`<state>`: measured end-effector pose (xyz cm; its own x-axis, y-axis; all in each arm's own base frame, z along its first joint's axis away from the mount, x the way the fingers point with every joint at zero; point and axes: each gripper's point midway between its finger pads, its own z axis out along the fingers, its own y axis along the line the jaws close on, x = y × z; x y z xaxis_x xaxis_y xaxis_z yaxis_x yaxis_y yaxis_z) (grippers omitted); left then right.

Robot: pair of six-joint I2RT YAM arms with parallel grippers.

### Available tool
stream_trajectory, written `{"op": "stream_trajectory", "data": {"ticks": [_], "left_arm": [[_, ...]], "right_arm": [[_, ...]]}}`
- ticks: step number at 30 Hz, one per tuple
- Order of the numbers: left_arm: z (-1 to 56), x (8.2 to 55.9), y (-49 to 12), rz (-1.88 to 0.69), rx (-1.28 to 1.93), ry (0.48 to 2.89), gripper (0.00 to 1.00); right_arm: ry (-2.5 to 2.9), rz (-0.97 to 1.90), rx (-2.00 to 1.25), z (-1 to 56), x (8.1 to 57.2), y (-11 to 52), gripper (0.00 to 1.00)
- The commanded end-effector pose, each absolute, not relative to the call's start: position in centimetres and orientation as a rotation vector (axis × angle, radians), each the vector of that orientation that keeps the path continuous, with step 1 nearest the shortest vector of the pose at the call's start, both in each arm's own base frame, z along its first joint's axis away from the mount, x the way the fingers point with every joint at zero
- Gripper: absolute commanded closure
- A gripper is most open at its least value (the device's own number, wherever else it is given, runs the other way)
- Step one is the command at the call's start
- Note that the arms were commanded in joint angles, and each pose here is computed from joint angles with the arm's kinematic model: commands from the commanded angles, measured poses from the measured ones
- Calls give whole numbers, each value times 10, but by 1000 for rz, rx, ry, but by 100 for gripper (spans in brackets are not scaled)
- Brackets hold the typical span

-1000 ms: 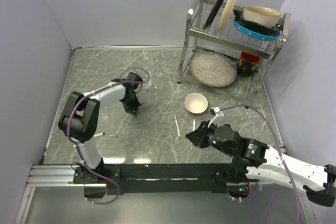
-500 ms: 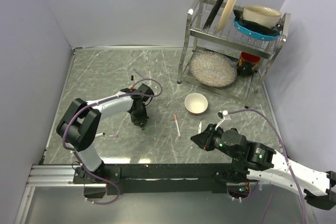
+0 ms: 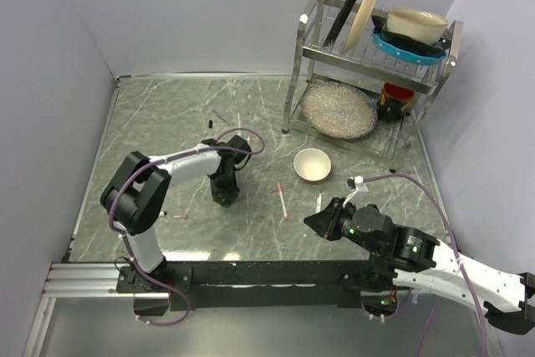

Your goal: Insert the pens into the pen caps

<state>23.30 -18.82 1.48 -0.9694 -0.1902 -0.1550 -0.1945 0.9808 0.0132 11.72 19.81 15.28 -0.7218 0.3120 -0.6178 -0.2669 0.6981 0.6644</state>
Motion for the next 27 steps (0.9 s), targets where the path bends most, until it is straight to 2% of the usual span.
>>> {"op": "stream_trajectory", "data": {"ticks": [1, 7, 11, 15, 27], "left_arm": [[15, 237, -192, 90, -308, 2957, 70], [9, 244, -198, 76, -277, 2963, 79], [5, 249, -198, 116, -269, 2964, 79], [1, 249, -198, 129, -266, 2970, 73], [1, 257, -200, 139, -264, 2951, 70]], "right_arm": [[2118, 1000, 66, 165, 123, 196, 100], [2132, 1018, 52, 160, 120, 201, 100], [2143, 1020, 47, 157, 118, 201, 100], [2131, 1022, 59, 160, 119, 198, 100], [2149, 1034, 57, 155, 118, 204, 100]]}}
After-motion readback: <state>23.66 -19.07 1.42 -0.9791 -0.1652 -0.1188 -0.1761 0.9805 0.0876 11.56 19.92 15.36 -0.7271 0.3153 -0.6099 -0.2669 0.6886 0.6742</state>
